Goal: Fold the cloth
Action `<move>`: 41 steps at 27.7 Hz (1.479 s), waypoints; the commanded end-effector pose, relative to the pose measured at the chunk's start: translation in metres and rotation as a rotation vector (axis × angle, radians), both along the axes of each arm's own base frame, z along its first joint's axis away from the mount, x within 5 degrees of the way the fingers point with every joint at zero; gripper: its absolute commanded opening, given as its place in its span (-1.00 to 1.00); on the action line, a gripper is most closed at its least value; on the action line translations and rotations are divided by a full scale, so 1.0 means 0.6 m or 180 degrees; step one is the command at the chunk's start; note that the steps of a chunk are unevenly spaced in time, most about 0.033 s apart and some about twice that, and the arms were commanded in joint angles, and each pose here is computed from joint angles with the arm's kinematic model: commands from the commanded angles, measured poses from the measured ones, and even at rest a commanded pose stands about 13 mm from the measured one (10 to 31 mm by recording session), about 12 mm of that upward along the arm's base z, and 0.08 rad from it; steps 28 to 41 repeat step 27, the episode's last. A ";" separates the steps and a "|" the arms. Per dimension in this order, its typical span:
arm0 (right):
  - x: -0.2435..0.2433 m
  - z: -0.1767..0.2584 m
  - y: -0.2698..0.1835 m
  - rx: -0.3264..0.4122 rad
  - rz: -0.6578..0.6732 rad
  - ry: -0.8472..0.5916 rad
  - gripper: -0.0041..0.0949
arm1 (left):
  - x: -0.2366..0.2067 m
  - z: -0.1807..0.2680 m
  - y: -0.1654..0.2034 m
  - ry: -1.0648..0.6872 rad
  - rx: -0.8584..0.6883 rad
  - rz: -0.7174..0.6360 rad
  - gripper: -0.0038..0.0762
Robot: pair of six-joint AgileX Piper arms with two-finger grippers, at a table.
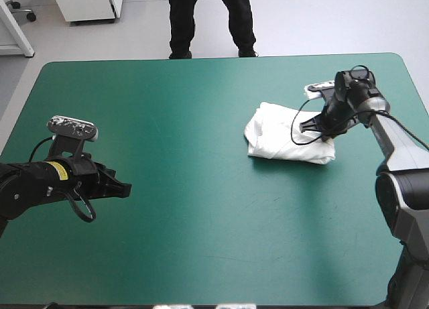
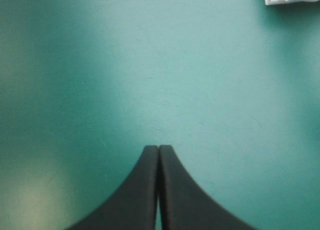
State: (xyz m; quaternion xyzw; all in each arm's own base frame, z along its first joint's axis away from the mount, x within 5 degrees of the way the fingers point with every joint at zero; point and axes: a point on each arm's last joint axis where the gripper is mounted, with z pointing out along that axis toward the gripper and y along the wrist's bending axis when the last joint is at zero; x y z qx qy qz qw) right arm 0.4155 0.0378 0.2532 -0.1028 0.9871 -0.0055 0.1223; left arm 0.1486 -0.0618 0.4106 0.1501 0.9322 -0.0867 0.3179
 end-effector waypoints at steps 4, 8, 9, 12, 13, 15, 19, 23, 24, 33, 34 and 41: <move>-0.075 0.033 -0.107 -0.0420 -0.0501 -0.0278 -0.95 | 0.000 0.024 -0.003 -0.0315 -0.0207 -0.0014 -0.93; -0.127 0.026 -0.163 -0.0584 -0.0851 -0.0330 -0.95 | 0.002 0.026 -0.004 -0.0364 -0.0228 -0.0012 -0.93; -0.138 0.026 -0.173 -0.0606 -0.0919 -0.0335 -0.95 | 0.002 0.026 -0.004 -0.0364 -0.0228 -0.0012 -0.93; -0.176 0.023 -0.209 -0.0678 -0.1189 -0.0341 -0.95 | 0.002 0.026 -0.004 -0.0364 -0.0228 -0.0012 -0.93; -0.186 0.025 -0.218 -0.0675 -0.1277 -0.0348 -0.95 | 0.002 0.026 -0.004 -0.0367 -0.0222 -0.0019 -0.93; -0.208 0.027 -0.239 -0.0664 -0.1487 -0.0339 -0.95 | 0.002 0.026 -0.004 -0.0374 -0.0219 -0.0024 -0.93; -0.236 0.037 -0.267 -0.0591 -0.1794 -0.0407 -0.95 | 0.002 0.026 -0.004 -0.0374 -0.0219 -0.0024 -0.93; -0.239 0.029 -0.264 -0.0530 -0.1828 -0.0218 -0.70 | 0.002 0.026 -0.004 -0.0379 -0.0208 -0.0037 -0.93; -0.239 0.027 -0.264 -0.0509 -0.1837 -0.0196 -0.57 | 0.002 0.026 -0.004 -0.0379 -0.0208 -0.0037 -0.93; -0.237 0.023 -0.263 -0.0462 -0.1909 -0.0178 0.39 | 0.002 0.026 -0.004 -0.0379 -0.0208 -0.0037 -0.93; -0.237 0.023 -0.263 -0.0462 -0.1909 -0.0178 0.39 | 0.002 0.026 -0.004 -0.0379 -0.0208 -0.0037 -0.93; -0.237 0.023 -0.263 -0.0462 -0.1909 -0.0178 0.39 | 0.002 0.026 -0.004 -0.0379 -0.0208 -0.0037 -0.93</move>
